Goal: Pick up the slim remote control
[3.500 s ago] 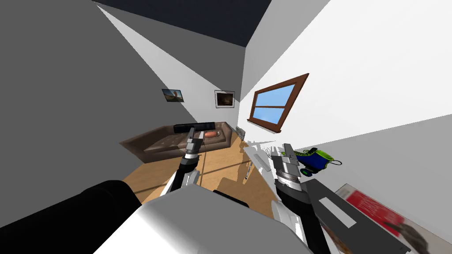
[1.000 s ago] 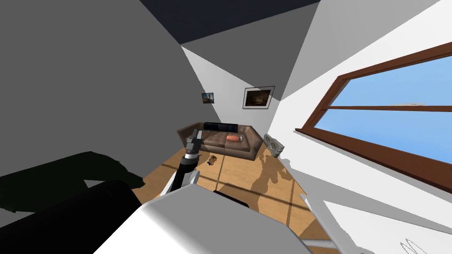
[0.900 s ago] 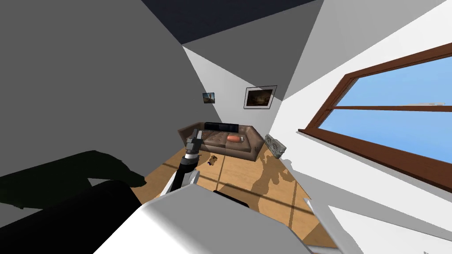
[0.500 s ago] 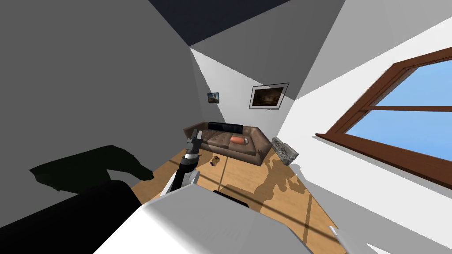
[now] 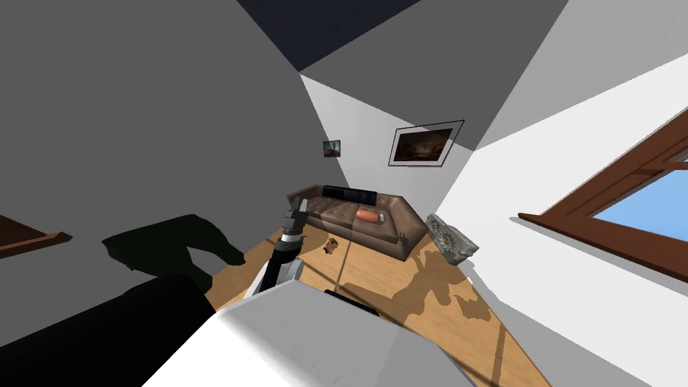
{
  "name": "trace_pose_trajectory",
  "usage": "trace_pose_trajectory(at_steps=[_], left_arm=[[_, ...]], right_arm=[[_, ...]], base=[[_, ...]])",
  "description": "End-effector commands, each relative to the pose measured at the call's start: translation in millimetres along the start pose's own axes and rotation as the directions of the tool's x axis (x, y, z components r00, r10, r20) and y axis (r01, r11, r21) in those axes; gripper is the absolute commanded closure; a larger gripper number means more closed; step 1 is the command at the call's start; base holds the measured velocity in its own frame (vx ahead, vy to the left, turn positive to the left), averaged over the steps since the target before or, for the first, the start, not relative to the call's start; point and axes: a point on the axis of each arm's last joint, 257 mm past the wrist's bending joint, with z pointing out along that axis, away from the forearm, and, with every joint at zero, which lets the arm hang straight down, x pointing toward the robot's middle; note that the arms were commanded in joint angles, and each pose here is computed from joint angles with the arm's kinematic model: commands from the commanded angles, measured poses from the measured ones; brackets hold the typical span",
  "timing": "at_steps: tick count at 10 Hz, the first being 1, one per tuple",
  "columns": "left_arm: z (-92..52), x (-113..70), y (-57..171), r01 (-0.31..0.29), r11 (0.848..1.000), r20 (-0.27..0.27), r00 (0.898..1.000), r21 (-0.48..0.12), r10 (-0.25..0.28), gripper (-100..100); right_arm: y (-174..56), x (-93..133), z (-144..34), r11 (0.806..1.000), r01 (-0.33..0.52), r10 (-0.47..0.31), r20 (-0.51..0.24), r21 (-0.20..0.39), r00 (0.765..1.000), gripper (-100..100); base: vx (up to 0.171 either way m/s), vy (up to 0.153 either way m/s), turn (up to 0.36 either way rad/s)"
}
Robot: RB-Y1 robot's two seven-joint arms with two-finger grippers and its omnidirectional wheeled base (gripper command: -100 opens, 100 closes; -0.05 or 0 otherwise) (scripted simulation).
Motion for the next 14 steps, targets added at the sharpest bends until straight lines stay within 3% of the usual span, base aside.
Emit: trace_pose_trajectory(at_steps=[1,2,4,5,6,8,9,12,13,14], left_arm=[[0.0,0.0,0.0,0.000,1.000,0.000,1.000,0.000,0.000,0],[0.0,0.0,0.0,0.000,1.000,0.000,1.000,0.000,0.000,0],[0.0,0.0,0.0,0.000,1.000,0.000,1.000,0.000,0.000,0],[0.0,0.0,0.0,0.000,1.000,0.000,1.000,0.000,0.000,0],[0.0,0.0,0.0,0.000,1.000,0.000,1.000,0.000,0.000,0],[0.0,0.0,0.0,0.000,1.000,0.000,1.000,0.000,0.000,0],[0.0,0.0,0.0,0.000,1.000,0.000,1.000,0.000,0.000,0],[0.0,0.0,0.0,0.000,1.000,0.000,1.000,0.000,0.000,0],[0.0,0.0,0.0,0.000,1.000,0.000,1.000,0.000,0.000,0],[0.0,-0.1,0.0,0.000,1.000,0.000,1.000,0.000,0.000,0]], right_arm=[[-34.6,8.2,-28.3,0.996,0.034,-0.031,-0.029,0.087,0.999,-100],[-58.1,11.5,-52.4,0.987,0.064,-0.057,-0.053,0.145,0.997,-100],[-68.6,13.2,-60.4,0.983,0.066,-0.056,-0.059,0.170,0.997,-100],[-91.5,16.3,-85.9,0.969,0.099,-0.080,-0.090,0.226,0.993,-100],[-95.9,17.1,-88.8,0.967,0.100,-0.080,-0.093,0.236,0.992,-100],[-138.6,21.8,-142.2,0.925,0.174,-0.123,-0.168,0.337,0.978,-100],[-140.8,22.1,-144.1,0.923,0.175,-0.122,-0.170,0.342,0.978,-100],[-187.6,22.3,-216.4,0.851,0.294,-0.173,-0.296,0.436,0.939,-100],[-187.6,22.3,-216.4,0.851,0.294,-0.173,-0.296,0.436,0.939,-100],[-198.6,20.8,-235.7,0.828,0.334,-0.188,-0.338,0.450,0.922,-100]], base=[[0.093,0.005,0.315],[0.145,-0.014,0.348],[0.067,-0.029,0.060],[0.033,-0.021,0.205],[0.040,-0.023,0.171],[0.068,-0.064,0.310],[0.044,-0.079,0.147],[0.026,-0.081,0.323],[0.004,-0.093,0.062],[-0.011,-0.078,0.161]])
